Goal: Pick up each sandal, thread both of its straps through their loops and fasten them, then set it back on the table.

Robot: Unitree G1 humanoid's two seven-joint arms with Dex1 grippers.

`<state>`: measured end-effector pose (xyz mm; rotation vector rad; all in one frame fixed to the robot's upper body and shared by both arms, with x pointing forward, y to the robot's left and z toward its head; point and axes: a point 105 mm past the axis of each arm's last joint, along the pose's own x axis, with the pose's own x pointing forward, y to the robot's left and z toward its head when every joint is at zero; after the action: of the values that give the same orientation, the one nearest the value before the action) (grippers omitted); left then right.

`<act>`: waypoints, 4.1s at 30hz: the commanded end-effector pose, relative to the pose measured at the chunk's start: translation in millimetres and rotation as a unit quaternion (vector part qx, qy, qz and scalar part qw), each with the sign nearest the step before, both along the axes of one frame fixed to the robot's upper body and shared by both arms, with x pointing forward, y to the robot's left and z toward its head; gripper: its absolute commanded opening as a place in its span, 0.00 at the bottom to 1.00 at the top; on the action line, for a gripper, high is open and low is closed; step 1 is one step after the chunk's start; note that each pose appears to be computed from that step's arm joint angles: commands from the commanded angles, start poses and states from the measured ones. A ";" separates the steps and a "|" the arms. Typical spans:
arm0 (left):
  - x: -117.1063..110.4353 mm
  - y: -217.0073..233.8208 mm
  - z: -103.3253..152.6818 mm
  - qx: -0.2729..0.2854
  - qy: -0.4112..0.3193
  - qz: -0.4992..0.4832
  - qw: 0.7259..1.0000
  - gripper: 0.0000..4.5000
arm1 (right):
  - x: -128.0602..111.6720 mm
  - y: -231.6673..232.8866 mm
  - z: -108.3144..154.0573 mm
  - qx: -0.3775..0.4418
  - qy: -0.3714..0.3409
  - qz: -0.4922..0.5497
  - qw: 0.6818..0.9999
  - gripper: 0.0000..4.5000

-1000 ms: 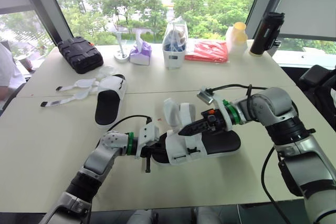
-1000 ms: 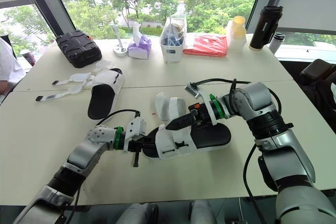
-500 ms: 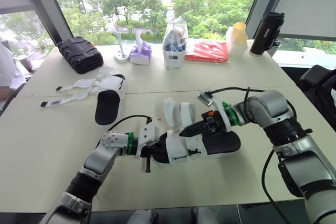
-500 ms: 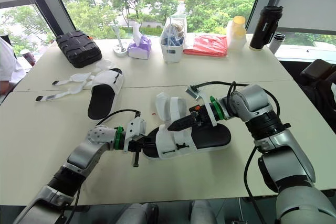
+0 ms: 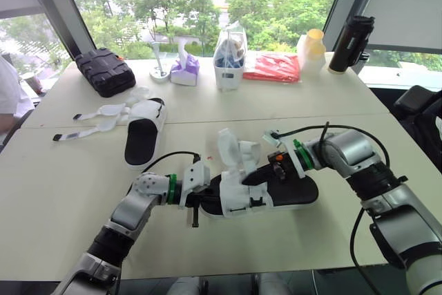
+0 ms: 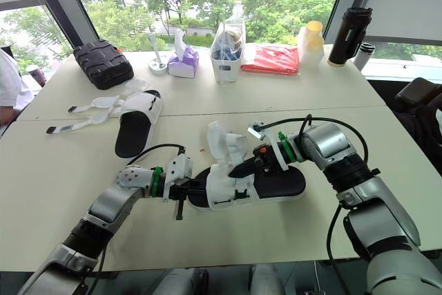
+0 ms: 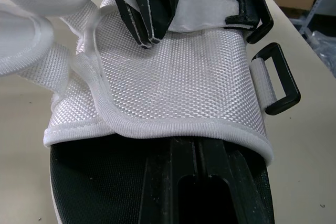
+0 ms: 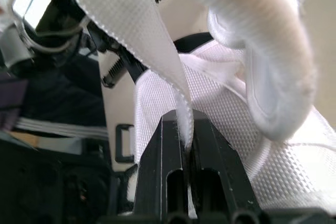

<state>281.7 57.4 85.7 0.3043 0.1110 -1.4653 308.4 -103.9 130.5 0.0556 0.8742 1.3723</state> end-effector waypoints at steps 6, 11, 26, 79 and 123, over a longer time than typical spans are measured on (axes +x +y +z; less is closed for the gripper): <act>-3.1 3.3 -12.8 0.022 0.017 0.004 1.000 0.00 | -9.7 1.4 18.0 0.001 -0.040 0.027 0.999 0.01; -2.4 2.5 -12.3 0.021 0.016 0.003 1.000 0.00 | -20.1 6.3 22.3 0.005 -0.052 0.044 0.998 0.01; -3.3 1.2 -12.9 0.022 0.020 -0.002 1.000 0.00 | -36.8 15.1 14.8 0.006 -0.109 0.074 0.991 0.01; -3.5 -7.3 -18.8 0.012 0.030 0.003 0.999 0.00 | -127.5 -42.3 1.6 -0.049 -0.026 0.007 0.998 0.99; -3.8 -5.7 -20.5 0.022 0.023 0.001 1.000 0.00 | -83.3 4.0 -9.0 0.004 -0.036 -0.025 0.999 0.01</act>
<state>282.6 51.8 81.6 0.2884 0.1071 -1.4579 227.8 -105.7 112.1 0.0468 0.8391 1.2740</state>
